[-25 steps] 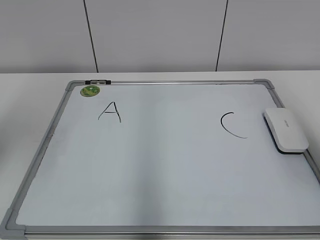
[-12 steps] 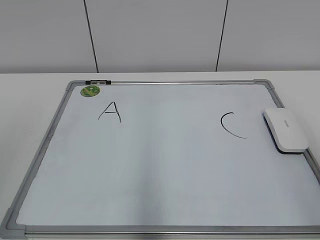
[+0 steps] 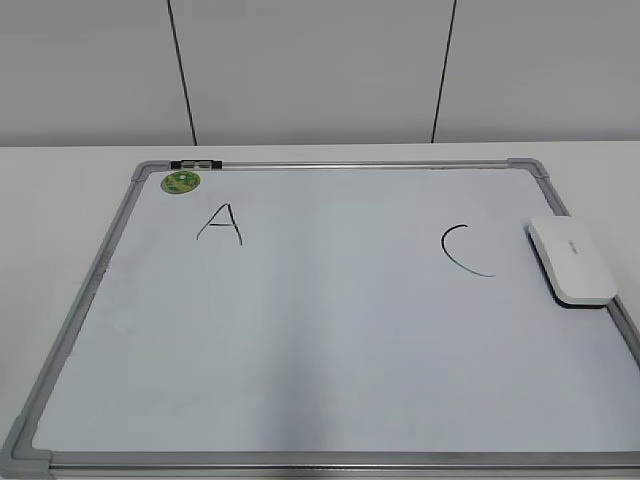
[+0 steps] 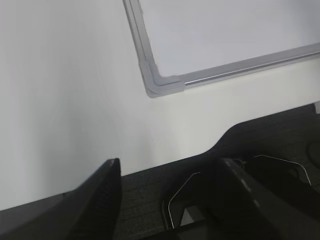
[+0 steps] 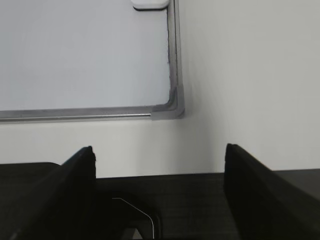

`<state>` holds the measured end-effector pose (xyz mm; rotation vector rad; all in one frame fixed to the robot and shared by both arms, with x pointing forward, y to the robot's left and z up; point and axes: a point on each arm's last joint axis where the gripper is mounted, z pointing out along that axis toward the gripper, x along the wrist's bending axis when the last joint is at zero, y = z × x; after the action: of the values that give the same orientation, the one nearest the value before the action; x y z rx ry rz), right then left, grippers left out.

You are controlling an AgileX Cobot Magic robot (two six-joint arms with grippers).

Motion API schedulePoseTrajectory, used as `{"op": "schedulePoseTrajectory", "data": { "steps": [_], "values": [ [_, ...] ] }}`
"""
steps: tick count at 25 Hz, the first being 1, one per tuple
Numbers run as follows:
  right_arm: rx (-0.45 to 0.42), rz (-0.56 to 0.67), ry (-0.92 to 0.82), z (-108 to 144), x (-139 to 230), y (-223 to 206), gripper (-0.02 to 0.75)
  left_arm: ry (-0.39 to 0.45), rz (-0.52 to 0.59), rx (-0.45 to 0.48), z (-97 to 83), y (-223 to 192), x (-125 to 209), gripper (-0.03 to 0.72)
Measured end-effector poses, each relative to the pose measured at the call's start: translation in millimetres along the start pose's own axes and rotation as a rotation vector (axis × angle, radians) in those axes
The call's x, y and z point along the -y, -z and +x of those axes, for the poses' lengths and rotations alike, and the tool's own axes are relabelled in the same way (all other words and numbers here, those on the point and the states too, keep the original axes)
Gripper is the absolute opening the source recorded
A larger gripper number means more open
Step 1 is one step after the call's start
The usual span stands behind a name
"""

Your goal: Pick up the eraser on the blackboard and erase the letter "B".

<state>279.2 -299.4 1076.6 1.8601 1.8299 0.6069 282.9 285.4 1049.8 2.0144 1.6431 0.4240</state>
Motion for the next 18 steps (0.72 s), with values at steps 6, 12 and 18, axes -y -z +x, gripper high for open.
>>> {"op": "schedulePoseTrajectory", "data": {
  "steps": [6,12,18],
  "values": [
    [0.009,0.057,-0.002,-0.8,18.8,-29.3,0.59,-0.015,-0.068,-0.045,4.0,0.3,-3.9,0.442],
    [0.022,-0.024,-0.001,-2.0,12.7,-32.7,0.589,-0.019,-0.085,-0.058,6.0,-8.1,-2.6,0.442],
    [0.024,-0.02,0.001,-2.1,13.6,-34.2,0.588,-0.019,-0.086,-0.059,6.1,-8.5,-2.5,0.442]
  ]
}}
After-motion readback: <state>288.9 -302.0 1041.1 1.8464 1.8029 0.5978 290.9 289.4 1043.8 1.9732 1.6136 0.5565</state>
